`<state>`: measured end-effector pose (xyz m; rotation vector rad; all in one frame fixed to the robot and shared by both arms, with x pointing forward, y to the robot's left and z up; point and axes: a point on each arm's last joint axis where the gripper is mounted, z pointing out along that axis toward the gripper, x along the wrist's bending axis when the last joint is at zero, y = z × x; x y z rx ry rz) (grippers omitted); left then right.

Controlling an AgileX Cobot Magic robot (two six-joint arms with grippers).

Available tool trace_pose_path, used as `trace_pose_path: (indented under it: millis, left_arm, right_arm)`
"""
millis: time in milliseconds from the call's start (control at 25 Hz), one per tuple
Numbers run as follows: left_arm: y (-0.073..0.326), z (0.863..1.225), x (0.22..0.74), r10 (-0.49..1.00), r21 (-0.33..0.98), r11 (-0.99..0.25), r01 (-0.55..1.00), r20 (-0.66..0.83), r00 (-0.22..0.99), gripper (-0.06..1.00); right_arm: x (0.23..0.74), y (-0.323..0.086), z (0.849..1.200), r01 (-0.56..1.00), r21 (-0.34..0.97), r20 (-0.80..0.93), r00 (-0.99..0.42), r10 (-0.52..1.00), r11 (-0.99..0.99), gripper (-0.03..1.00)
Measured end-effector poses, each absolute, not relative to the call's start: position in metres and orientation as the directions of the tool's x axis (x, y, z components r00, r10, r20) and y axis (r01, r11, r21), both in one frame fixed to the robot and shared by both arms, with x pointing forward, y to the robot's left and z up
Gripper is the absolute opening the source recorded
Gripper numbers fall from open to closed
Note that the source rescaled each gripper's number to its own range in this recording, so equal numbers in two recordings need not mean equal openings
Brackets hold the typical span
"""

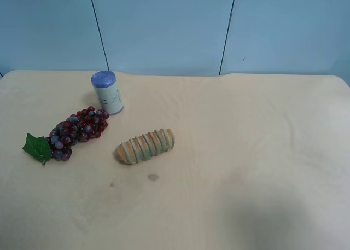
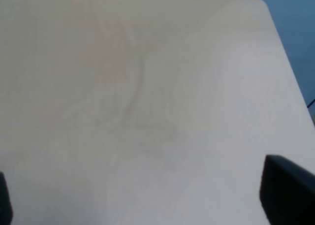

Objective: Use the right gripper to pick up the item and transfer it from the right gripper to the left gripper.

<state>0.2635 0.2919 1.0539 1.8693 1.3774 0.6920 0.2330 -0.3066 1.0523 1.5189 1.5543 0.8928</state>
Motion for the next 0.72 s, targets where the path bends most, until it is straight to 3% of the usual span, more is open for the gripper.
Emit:
trace_pose_path:
  millis: [200, 400, 720]
  left_arm:
    - [0.299, 1.056, 0.233, 0.975, 0.896, -0.112, 0.429, 0.015, 0.223, 0.95]
    - [0.298, 1.056, 0.233, 0.994, 0.899, -0.06, 0.434, 0.016, 0.104, 0.95]
    - [0.298, 1.056, 0.233, 0.997, 0.899, -0.038, 0.436, 0.007, 0.074, 0.95]
  right_arm:
    - [0.233, -0.307, 1.052, 0.458, 0.888, -0.053, 0.009, 0.999, 0.043, 0.98]
    - [0.233, -0.306, 1.052, 0.458, 0.888, -0.051, 0.007, 0.999, 0.042, 0.98]
    - [0.233, -0.306, 1.052, 0.458, 0.888, -0.049, 0.007, 0.999, 0.041, 0.98]
